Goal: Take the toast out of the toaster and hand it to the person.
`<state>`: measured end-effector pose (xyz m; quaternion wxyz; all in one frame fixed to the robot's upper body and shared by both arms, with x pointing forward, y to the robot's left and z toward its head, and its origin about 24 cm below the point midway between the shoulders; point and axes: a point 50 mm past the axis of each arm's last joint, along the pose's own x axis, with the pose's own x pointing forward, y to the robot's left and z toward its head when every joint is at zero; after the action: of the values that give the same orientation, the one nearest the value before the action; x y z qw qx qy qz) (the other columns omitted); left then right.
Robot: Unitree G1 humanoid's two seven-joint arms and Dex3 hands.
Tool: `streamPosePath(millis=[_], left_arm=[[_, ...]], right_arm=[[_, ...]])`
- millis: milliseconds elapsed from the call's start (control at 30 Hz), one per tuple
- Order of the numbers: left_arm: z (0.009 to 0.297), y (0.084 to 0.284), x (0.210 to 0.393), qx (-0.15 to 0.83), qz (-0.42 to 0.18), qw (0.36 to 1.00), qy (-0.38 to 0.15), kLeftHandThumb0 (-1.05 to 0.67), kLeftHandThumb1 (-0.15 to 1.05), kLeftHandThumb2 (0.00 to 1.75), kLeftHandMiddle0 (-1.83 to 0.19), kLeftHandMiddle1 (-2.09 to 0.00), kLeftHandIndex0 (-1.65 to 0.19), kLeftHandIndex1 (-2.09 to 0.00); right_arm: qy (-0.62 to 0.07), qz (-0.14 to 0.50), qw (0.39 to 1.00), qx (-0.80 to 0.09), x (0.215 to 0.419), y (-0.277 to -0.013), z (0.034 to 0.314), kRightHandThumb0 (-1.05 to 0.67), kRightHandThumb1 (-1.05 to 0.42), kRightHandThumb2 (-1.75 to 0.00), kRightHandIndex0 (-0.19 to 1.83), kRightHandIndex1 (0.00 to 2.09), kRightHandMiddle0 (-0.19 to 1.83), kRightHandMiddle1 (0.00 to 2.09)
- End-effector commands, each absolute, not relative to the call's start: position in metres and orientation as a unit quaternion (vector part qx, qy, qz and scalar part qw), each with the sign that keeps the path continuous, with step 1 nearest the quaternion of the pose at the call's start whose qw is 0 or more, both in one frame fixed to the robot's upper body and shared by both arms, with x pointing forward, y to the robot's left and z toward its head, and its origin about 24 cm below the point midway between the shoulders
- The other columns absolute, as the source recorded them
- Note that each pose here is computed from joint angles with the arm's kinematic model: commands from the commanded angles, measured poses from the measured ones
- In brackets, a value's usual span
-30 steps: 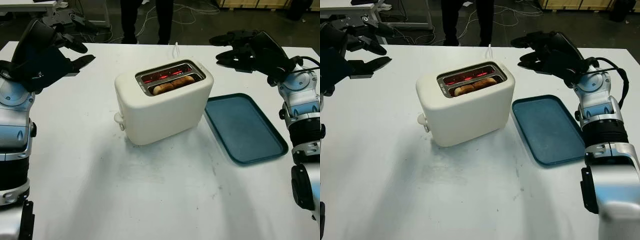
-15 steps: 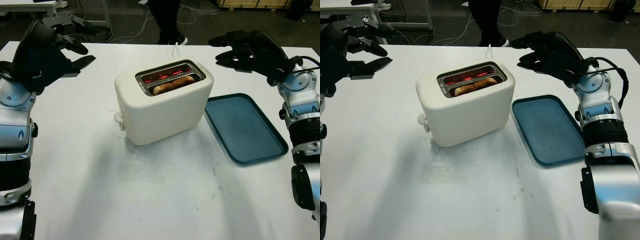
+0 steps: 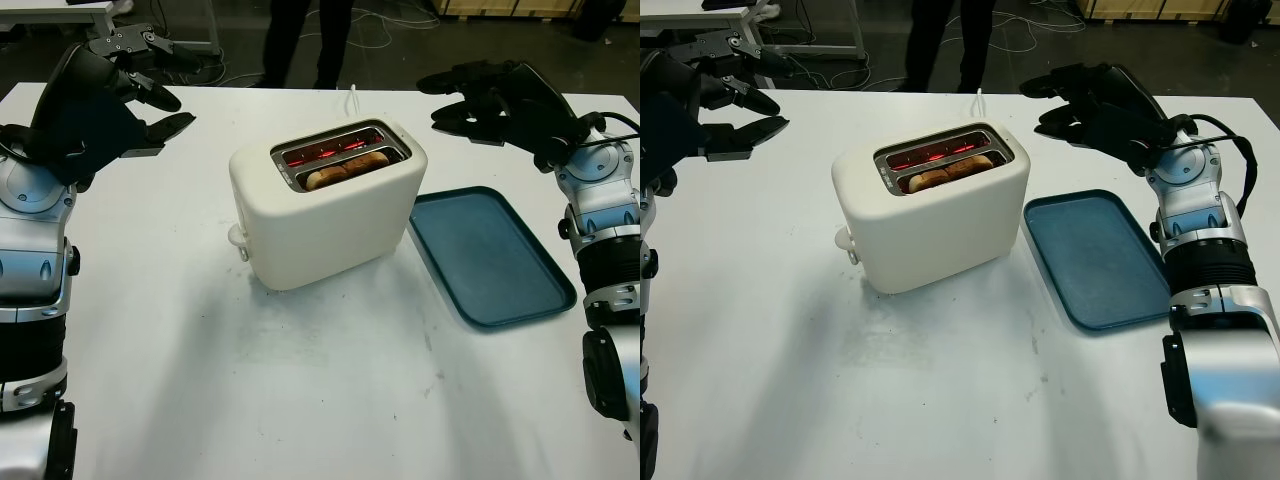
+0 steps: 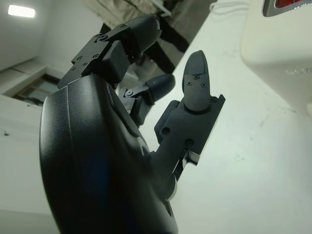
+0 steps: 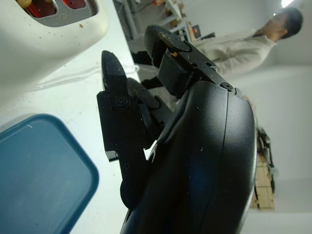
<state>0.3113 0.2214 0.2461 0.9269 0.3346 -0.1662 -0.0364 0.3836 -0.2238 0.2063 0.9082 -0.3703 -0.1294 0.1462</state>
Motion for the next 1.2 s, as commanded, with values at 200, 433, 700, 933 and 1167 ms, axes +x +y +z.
streamPosePath(millis=[200, 433, 700, 933, 1167], left_arm=[[0.2448, 0.2229, 0.3121, 0.337, -0.035, 0.926, -0.167, -0.14, 0.61, 0.63, -0.4, -1.15, -0.43, -0.85], [0.2458, 0.2218, 0.3117, 0.332, -0.034, 0.928, -0.165, -0.18, 0.62, 0.62, -0.39, -1.15, -0.41, -0.85], [0.2454, 0.2222, 0.3119, 0.326, -0.036, 0.93, -0.165, -0.19, 0.62, 0.6, -0.39, -1.15, -0.41, -0.86], [0.2462, 0.2221, 0.3116, 0.35, -0.036, 0.92, -0.171, -0.16, 0.62, 0.6, -0.39, -1.16, -0.41, -0.87], [0.2455, 0.2231, 0.313, 0.349, -0.037, 0.92, -0.174, -0.2, 0.61, 0.6, -0.42, -1.15, -0.42, -0.87]], right_arm=[[-0.145, 0.143, 0.907, -0.369, 0.3836, -0.2203, 0.2139, -0.29, -0.92, -0.08, 0.89, 0.04, 0.74, 0.0], [-0.145, 0.144, 0.906, -0.371, 0.3827, -0.2206, 0.2153, -0.27, -0.92, -0.09, 0.86, 0.03, 0.73, 0.0], [-0.144, 0.142, 0.905, -0.374, 0.3826, -0.2203, 0.2154, -0.27, -0.92, -0.1, 0.86, 0.02, 0.73, 0.0], [-0.141, 0.144, 0.911, -0.361, 0.3831, -0.2201, 0.2147, -0.25, -0.92, -0.1, 0.87, 0.03, 0.72, 0.0], [-0.143, 0.141, 0.909, -0.365, 0.3826, -0.2194, 0.2154, -0.26, -0.92, -0.09, 0.81, 0.0, 0.73, 0.0]])
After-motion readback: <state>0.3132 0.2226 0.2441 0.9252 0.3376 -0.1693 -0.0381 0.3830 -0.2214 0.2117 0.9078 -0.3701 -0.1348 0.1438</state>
